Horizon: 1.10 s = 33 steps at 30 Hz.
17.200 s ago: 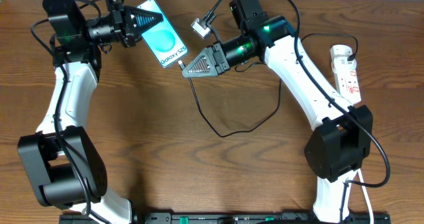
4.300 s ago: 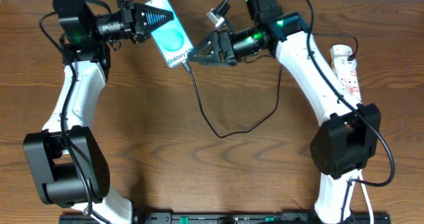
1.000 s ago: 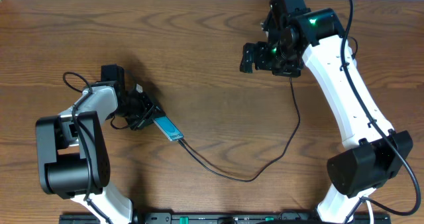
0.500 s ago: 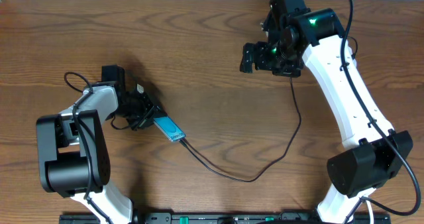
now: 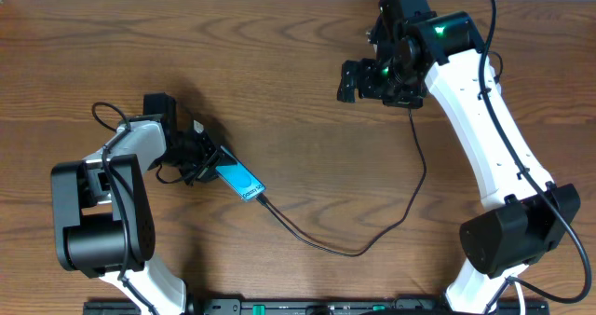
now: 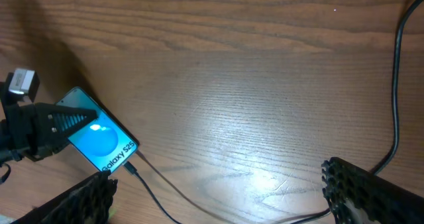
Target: Plug charger to phone and switch on socket
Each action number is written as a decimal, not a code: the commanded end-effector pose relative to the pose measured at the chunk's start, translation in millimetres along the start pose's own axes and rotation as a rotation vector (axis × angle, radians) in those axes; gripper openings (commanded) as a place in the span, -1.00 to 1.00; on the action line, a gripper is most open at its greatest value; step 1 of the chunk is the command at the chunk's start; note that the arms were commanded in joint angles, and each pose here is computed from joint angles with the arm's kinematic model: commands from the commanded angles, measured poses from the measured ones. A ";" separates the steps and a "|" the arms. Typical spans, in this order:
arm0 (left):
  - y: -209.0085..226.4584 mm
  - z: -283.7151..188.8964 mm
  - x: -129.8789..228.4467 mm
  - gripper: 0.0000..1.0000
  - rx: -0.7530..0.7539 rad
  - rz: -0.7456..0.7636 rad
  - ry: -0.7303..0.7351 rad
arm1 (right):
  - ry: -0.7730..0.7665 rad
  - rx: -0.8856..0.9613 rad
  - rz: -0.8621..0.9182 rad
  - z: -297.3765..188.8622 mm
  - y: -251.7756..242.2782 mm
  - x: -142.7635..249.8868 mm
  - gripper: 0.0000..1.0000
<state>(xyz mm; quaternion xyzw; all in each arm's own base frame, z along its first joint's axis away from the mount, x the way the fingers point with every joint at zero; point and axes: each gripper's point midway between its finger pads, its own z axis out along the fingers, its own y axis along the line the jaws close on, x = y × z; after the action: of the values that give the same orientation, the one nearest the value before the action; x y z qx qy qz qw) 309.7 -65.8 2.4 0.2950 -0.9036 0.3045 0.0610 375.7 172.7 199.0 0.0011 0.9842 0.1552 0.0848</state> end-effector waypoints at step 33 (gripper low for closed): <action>33.1 4.9 2.3 -0.02 -0.151 -0.023 0.004 | -0.033 -0.022 -0.005 -11.8 8.3 -0.5 0.99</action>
<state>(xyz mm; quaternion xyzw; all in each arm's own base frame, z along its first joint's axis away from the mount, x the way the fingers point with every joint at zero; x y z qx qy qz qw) 298.4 -69.6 6.2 0.2985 -0.8992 0.3073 0.0891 377.3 173.2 199.5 0.0007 0.9838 0.1562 0.0882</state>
